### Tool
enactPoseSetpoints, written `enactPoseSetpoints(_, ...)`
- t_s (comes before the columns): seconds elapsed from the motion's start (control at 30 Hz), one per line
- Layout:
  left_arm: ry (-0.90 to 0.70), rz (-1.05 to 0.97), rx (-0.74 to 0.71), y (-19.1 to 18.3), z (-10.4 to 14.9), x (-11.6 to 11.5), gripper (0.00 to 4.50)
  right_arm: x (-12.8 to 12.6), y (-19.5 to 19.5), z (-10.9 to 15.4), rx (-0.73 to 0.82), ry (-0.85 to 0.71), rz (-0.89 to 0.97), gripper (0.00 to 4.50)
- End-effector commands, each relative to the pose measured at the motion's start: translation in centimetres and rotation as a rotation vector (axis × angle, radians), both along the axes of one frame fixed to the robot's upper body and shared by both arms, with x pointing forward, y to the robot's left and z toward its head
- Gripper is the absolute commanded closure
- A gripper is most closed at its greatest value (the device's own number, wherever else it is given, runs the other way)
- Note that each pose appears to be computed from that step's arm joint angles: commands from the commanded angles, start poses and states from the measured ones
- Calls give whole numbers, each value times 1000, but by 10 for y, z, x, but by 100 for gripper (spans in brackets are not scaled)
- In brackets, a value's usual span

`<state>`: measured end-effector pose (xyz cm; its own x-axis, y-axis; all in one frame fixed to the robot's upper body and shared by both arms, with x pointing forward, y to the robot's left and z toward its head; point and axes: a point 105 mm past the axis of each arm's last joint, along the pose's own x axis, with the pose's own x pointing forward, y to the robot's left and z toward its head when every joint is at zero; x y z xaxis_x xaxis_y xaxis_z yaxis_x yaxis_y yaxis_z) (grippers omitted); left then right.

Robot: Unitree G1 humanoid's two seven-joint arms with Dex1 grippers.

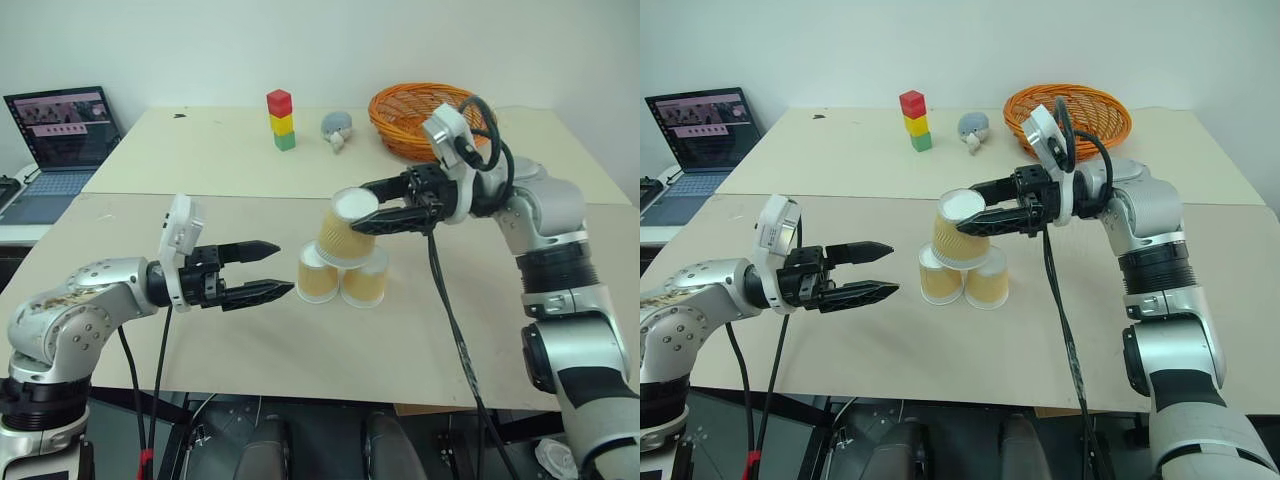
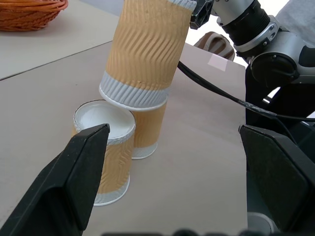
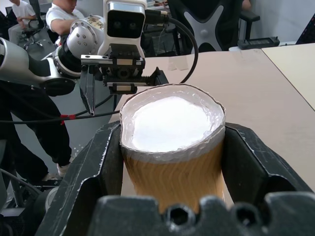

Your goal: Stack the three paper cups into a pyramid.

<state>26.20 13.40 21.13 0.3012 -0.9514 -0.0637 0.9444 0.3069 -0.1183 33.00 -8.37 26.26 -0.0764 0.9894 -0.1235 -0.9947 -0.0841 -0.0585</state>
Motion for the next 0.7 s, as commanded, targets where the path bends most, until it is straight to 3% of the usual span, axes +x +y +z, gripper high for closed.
enactPoseSetpoints(0.03,-63,-11,-17,-2,14,-2,0,-2,2,7,5,-55,25,189)
enactPoseSetpoints(0.1,-63,-10,-16,-2,13,-3,0,0,2,6,5,-58,17,189)
enactPoseSetpoints(0.13,-64,-9,-17,-1,13,-2,0,1,2,6,7,-57,10,95)
enactPoseSetpoints(0.23,-64,-7,-22,-1,14,-1,0,3,2,5,4,-58,0,7)
enactPoseSetpoints(0.47,-58,-5,-37,0,15,-1,0,-3,-10,18,25,-58,21,7)
enactPoseSetpoints(0.57,-54,-17,-44,-3,14,-1,0,-7,-29,52,107,-113,-18,7)
enactPoseSetpoints(0.7,-49,19,-112,3,23,4,0,-15,-62,77,159,-181,-113,7)
